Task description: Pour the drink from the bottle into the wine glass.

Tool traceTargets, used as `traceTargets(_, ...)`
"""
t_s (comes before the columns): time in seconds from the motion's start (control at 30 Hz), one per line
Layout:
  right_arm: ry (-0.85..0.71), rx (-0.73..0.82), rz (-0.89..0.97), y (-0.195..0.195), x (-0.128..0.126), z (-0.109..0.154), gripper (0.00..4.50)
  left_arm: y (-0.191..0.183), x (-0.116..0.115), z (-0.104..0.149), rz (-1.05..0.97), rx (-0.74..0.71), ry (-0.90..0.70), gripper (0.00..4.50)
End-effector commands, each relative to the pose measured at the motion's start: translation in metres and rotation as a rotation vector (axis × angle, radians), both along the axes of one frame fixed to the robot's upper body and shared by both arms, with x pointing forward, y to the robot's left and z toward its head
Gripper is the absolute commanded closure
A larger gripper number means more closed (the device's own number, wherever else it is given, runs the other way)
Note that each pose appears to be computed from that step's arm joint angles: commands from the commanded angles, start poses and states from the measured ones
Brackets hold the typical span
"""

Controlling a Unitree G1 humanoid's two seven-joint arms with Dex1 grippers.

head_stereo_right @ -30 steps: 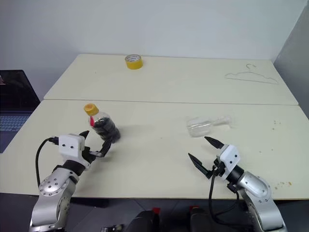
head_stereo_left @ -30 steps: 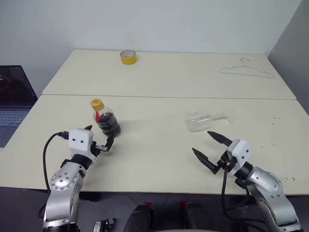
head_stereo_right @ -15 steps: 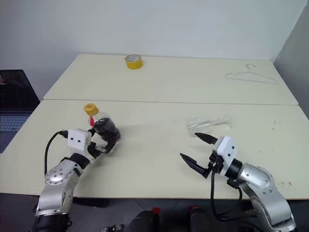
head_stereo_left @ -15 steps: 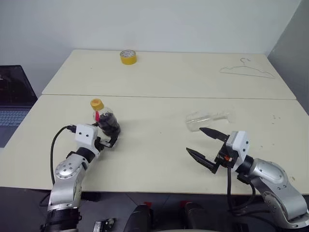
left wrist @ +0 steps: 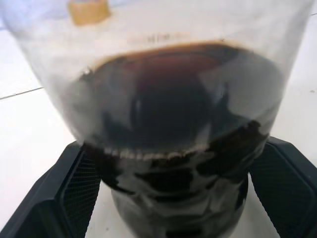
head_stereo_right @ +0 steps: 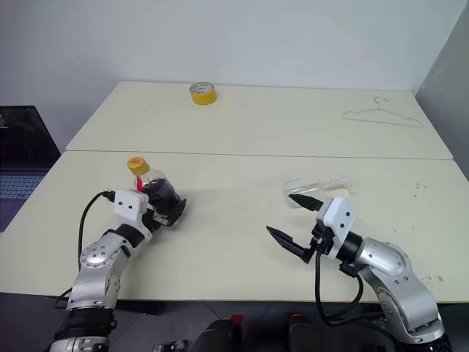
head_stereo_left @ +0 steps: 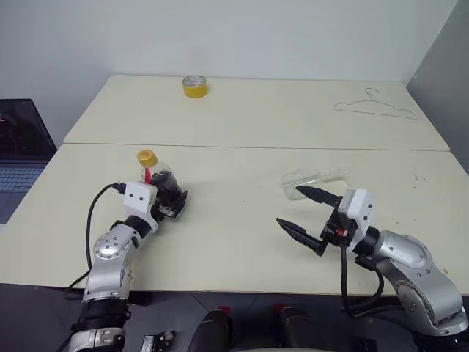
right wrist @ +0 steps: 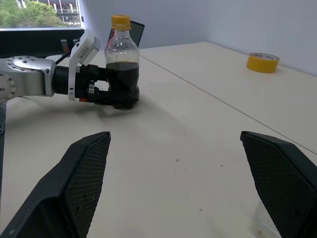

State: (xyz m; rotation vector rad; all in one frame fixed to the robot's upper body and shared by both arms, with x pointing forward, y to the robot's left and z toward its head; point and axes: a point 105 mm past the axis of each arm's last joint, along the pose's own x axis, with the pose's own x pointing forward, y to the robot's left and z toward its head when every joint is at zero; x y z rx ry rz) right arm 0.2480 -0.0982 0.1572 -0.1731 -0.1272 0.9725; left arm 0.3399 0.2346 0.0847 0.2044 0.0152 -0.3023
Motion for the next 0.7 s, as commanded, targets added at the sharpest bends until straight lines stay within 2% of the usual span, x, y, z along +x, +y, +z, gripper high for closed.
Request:
traceTargets(0.03,-0.048,0.019,0.030,0.007,-0.005,0.014,0.00,-0.005,0.005,0.012,-0.017,0.009,-0.052,0.01)
traceTargets(0.13,-0.053,0.021,0.030,0.008,-0.004,0.017,0.00,-0.007,0.005,0.013,-0.025,0.007,-0.058,0.01)
traceTargets(0.23,-0.061,0.022,0.030,0.009,-0.003,0.021,0.00,-0.008,0.005,0.014,-0.032,0.002,-0.064,0.58)
traceTargets(0.33,-0.072,0.026,0.033,0.011,-0.001,0.026,0.00,-0.011,0.005,0.014,-0.044,-0.008,-0.062,1.48)
traceTargets(0.43,-0.082,0.036,0.034,0.012,0.003,0.036,0.00,-0.014,0.005,0.016,-0.049,-0.009,-0.070,1.89)
traceTargets(0.53,-0.080,0.060,0.029,0.013,0.008,0.048,0.00,-0.018,0.004,0.022,-0.051,-0.005,-0.086,1.99)
traceTargets(0.7,-0.077,0.103,0.037,0.022,0.020,0.075,0.00,-0.036,0.002,0.046,-0.033,0.017,-0.175,2.07)
